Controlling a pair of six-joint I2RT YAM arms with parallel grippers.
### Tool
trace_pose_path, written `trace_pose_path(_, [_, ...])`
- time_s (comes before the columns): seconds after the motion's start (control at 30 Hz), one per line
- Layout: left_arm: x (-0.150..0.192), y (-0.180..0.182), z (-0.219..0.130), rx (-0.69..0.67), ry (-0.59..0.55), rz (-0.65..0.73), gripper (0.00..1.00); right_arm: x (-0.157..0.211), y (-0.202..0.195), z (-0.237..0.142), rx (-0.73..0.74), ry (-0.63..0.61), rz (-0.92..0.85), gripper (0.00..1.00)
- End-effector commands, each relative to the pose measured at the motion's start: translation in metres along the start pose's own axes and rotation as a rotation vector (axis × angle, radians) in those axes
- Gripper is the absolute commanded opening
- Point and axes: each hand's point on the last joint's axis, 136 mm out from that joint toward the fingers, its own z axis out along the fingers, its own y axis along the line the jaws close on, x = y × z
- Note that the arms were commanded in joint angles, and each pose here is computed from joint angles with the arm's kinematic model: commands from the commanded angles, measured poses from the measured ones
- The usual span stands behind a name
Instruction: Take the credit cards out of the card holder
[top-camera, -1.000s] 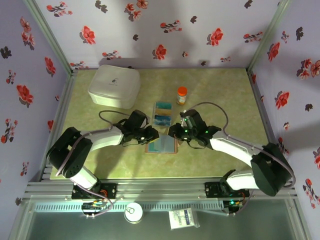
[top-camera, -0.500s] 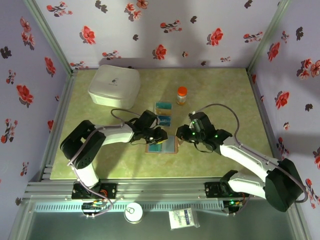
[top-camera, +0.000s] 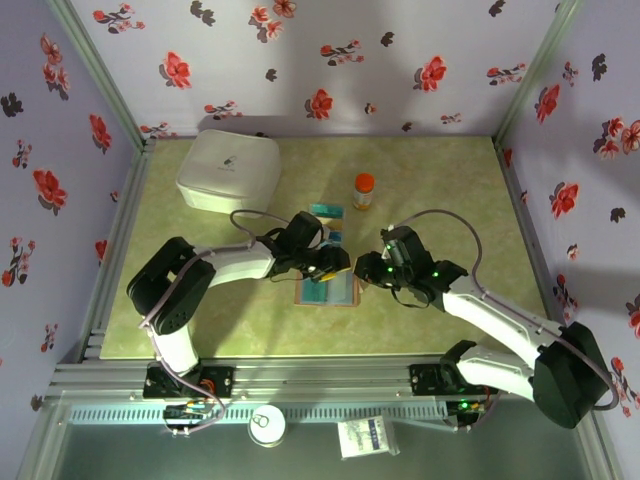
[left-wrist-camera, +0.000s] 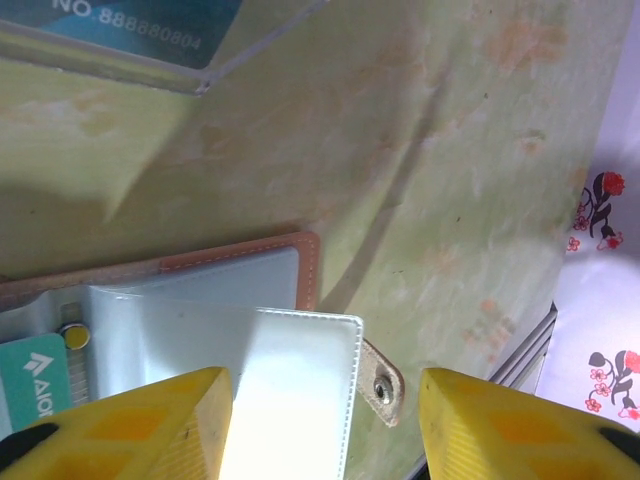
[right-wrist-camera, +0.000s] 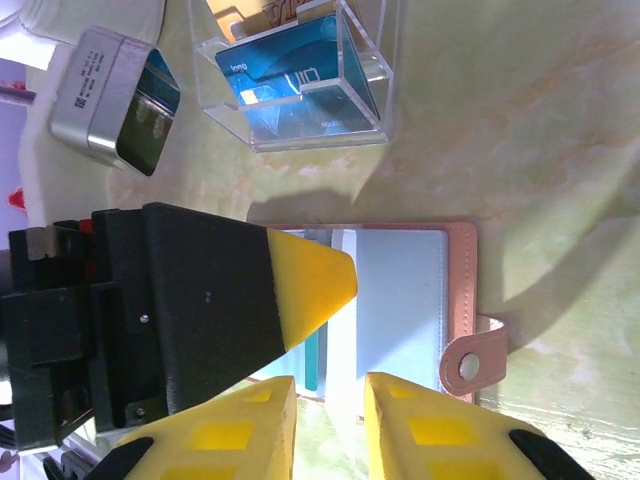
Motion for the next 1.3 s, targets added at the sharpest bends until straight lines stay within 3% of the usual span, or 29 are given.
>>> trace_pose_path(0.0, [0.002,-0.004,0.007,0.008,0.026,0.024,0.53,-0.004,-0.005,-0.005,0.023,-0.024,-0.014,0.25])
trace_pose_path(0.47, [0.008,0.020,0.030,-0.042,0.066,-0.019,0.60,-0.002,-0.007,-0.005,0.025,-0.016,-0.008,0.27])
trace_pose_path(0.9, [0.012,0.043,0.000,-0.127,0.015,-0.026,0.61,0.000,0.001,0.010,-0.005,0.028,0.003,0.27])
trace_pose_path(1.27, [-0.005,0.005,-0.029,-0.049,-0.050,0.050,0.62,0.001,0.017,0.019,-0.036,0.064,-0.010,0.26])
